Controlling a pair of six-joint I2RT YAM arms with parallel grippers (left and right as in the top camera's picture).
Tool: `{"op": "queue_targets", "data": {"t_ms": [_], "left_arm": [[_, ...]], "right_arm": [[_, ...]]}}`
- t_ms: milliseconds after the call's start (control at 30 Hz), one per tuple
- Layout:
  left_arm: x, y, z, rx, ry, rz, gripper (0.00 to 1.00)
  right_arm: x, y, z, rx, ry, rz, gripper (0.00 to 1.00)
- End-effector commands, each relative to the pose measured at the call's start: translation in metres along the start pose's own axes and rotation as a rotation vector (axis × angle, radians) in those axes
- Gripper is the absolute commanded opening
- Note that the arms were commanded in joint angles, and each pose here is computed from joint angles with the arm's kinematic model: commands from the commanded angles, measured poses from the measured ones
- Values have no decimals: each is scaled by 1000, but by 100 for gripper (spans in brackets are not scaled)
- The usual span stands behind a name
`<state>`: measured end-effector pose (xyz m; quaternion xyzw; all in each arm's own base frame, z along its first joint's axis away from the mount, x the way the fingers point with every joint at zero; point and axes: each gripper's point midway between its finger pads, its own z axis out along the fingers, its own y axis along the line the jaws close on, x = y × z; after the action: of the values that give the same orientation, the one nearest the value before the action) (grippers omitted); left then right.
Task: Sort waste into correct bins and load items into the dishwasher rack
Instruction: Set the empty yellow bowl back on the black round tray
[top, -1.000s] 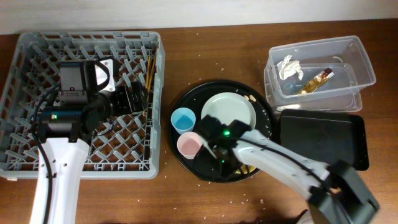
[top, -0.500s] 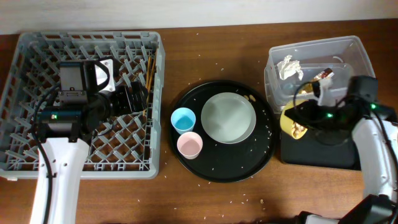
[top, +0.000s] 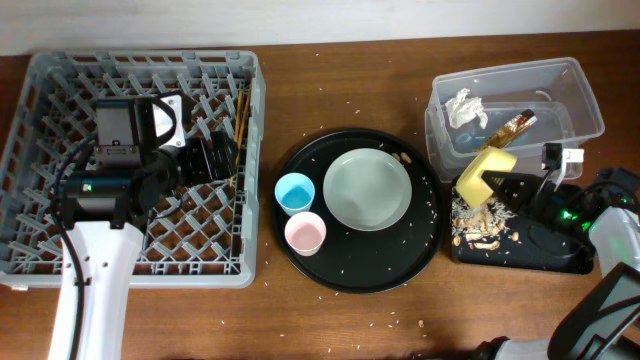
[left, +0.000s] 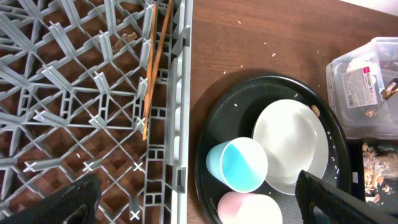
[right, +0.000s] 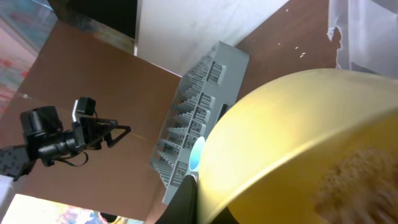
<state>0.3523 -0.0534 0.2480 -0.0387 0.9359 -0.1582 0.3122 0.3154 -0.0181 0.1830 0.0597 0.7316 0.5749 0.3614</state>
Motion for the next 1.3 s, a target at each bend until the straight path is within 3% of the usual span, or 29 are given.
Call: {"op": "queue_targets", "data": {"t_ms": [0,67,133,167,200,233,267,300,333,367,400,433,467,600,667,767,967,1000,1033,1067,1100,1267], "left_arm": [[-5,-3,-3,15,-14,17,99],[-5,-3,-3,15,-14,17,99],[-5,-3,-3,14,-14,17,99],[-5,-3,-3,14,-14,17,99],[-5,-3,-3,15,-14,17,99],[-5,-3,-3,15,-14,17,99],[-5,-3,-3,15,-14,17,99],[-5,-3,-3,15,-14,17,99],[-5,-3,-3,15,-14,17,99],[-5,-3,-3,15,-14,17,99],[-5,-3,-3,15,-14,17,99],[-5,-3,-3,15,-14,17,99],[-5,-3,-3,14,-14,17,99],[-5,-3,-3,15,-14,17,99],[-5,-3,-3,15,-14,17,99],[-5,-3,-3,14,-14,17,99],[-5,-3,-3,15,-14,17,99],[-5,-3,-3,15,-14,17,99],[-5,-3,-3,15,-14,17,99],[-5,-3,-3,15,-14,17,99],[-5,-3,-3,15,-14,17,99],[-5,-3,-3,14,-14,17,99]], "right_arm": [[2,0,-1,-14,-7,44,4],[3,-8,-1,26,6,53,4],[2,8,0,-56,-16,85,4],[8,-13,0,53,25,53,4],[9,-21,0,82,27,172,4],[6,5,5,-62,3,87,4],[12,-14,6,42,44,73,4],[15,-32,5,141,59,239,4],[8,-1,7,-35,22,193,4],[14,-13,10,54,60,127,4],[21,-42,5,235,85,302,4],[16,-15,9,109,72,266,4],[17,-9,11,140,93,248,4],[36,13,23,524,288,72,4],[60,11,34,727,380,39,4],[133,6,70,907,652,-93,5],[241,-21,97,954,1072,-180,5],[248,-25,100,954,1096,-180,8],[247,-26,102,953,1096,-183,28],[242,-23,106,950,1081,-203,40],[228,-12,116,926,1032,-250,45],[182,46,136,814,855,-383,50]]}}
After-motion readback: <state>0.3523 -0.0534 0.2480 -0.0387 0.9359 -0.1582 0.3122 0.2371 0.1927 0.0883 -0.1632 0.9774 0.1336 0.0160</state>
